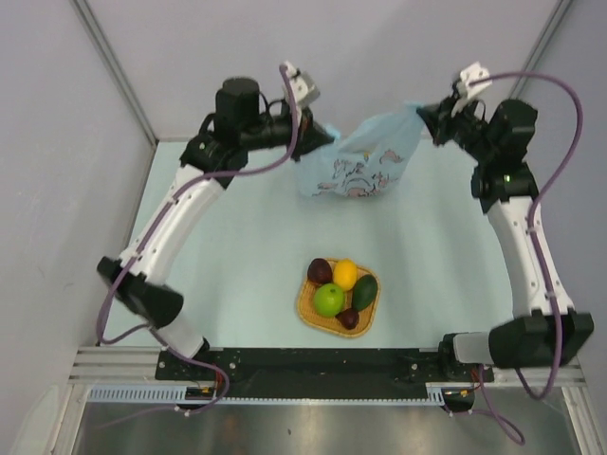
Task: Take the fake fruits out of the plastic bag
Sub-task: Adjust the plastic bag at the center of the board.
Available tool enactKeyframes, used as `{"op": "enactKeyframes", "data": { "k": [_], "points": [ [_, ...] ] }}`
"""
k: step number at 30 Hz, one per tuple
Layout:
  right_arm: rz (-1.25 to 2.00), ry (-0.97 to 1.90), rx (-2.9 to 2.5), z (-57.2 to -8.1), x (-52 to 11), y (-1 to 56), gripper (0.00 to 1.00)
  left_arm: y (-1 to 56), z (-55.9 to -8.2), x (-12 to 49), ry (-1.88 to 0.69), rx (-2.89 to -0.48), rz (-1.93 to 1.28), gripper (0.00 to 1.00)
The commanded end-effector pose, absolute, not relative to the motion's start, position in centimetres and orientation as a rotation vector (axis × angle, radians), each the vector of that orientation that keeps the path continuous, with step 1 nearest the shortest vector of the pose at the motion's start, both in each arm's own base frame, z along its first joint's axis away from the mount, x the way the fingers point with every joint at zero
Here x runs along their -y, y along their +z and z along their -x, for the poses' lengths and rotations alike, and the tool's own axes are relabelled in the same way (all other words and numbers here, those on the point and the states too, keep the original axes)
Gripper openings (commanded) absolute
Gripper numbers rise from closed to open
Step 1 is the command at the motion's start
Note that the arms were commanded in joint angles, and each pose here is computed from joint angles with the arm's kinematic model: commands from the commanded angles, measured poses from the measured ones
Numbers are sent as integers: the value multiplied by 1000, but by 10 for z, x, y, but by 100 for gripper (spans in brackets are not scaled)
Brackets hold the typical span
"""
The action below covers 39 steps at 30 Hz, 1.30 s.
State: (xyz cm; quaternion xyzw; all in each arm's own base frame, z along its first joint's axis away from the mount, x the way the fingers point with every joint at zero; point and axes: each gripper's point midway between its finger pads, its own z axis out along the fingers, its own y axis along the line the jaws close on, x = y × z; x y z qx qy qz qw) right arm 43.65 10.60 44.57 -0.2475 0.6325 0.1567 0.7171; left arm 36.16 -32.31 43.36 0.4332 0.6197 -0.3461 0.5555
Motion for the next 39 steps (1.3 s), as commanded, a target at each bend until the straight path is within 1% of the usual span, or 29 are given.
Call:
{"op": "enactKeyframes", "data": {
  "k": [1,2,3,4,5,6,7,8,11,13,15,17,18,19,21,22,24,25,26,28,29,31,34,39],
  "points": [
    [745,372,-1581,-370,-115,357,0,359,-308,314,-922,-1583,-1121,0],
    [731,389,-1678,-356,-110,329,0,360,-295,310,-927,-1561,-1120,0],
    [710,383,-1750,-336,-102,295,0,322,-283,308,-953,-1647,-1132,0],
    [713,362,-1784,-327,-94,279,0,308,-275,307,-959,-1673,-1142,0],
    [726,368,-1835,-313,-91,261,7,297,-265,305,-969,-1699,-1155,0],
    [751,359,-1844,-302,-89,253,17,272,-254,304,-993,-1756,-1173,0],
    [776,363,-1868,-293,-89,241,26,264,-250,304,-1004,-1776,-1172,0],
    [778,367,-1859,-290,-90,243,45,260,-248,304,-1008,-1777,-1171,0],
    [766,370,-1713,-289,-100,281,57,262,-248,304,-1011,-1791,-1137,0],
    [778,356,-1583,-288,-109,317,59,274,-253,307,-1002,-1769,-1130,0],
    [821,385,-1501,-281,-130,338,59,288,-261,310,-985,-1751,-1110,0],
    [852,381,-1423,-279,-147,358,56,298,-265,312,-980,-1732,-1100,0],
    [920,436,-1381,-267,-172,361,53,309,-268,314,-978,-1707,-1093,0],
    [954,457,-1372,-264,-183,358,47,312,-270,315,-975,-1704,-1089,0],
    [1056,518,-1373,-258,-210,341,40,326,-273,316,-970,-1674,-1080,0],
    [1082,537,-1399,-258,-216,331,33,330,-273,317,-972,-1666,-1079,0],
    [1142,551,-1476,-267,-231,299,26,339,-274,317,-966,-1644,-1080,0],
    [1151,530,-1504,-273,-233,289,21,342,-273,317,-966,-1636,-1081,0],
    [1160,511,-1565,-286,-238,269,19,344,-273,317,-960,-1628,-1086,0],
    [1049,457,-1611,-313,-238,266,15,345,-270,316,-965,-1614,-1101,0],
    [1016,451,-1629,-325,-240,260,14,342,-270,316,-960,-1614,-1112,0],
    [960,425,-1589,-343,-242,272,11,340,-268,314,-955,-1622,-1113,0],
    [974,396,-1553,-356,-246,277,10,334,-265,311,-947,-1628,-1120,0],
    [1040,313,-1620,-371,-244,242,8,333,-260,310,-958,-1620,-1130,0]
  ]
}}
